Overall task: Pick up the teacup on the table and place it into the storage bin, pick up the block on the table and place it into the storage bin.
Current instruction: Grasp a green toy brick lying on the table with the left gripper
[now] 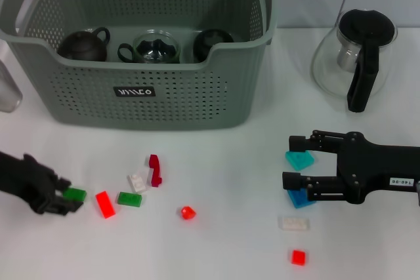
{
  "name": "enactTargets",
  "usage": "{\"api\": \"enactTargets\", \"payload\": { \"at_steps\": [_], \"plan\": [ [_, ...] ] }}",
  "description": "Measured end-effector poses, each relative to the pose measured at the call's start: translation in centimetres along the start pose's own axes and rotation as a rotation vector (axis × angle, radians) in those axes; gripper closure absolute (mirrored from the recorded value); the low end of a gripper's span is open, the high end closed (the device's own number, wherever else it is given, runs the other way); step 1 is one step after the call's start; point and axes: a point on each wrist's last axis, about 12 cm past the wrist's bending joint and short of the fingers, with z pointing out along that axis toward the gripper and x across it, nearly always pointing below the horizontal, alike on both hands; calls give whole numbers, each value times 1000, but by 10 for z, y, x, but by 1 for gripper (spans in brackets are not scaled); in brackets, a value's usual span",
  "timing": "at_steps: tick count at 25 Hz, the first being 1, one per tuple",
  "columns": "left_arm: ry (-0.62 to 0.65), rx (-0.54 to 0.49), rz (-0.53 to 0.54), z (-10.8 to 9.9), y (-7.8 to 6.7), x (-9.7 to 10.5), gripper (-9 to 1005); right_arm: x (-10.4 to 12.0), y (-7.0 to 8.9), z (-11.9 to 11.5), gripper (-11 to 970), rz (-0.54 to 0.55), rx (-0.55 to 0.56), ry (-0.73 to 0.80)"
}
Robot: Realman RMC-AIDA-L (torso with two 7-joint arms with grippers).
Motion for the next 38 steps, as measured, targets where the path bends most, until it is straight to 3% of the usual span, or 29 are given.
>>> {"api": "enactTargets", "payload": {
  "at_steps": [4, 12, 27, 38],
  "plan": [
    [-27, -71, 34, 7, 5, -3, 508, -1, 0, 1, 124, -7, -2, -1],
    [-20, -39, 24, 19, 6, -9, 507, -1, 0, 2, 124, -5, -1, -2],
    [27, 27, -26, 7, -2, 4, 507, -1, -1, 1, 124, -3, 0, 3],
    [0, -56, -21, 7, 1, 3, 507, 0, -1, 0, 123, -1, 1, 6]
  ]
}}
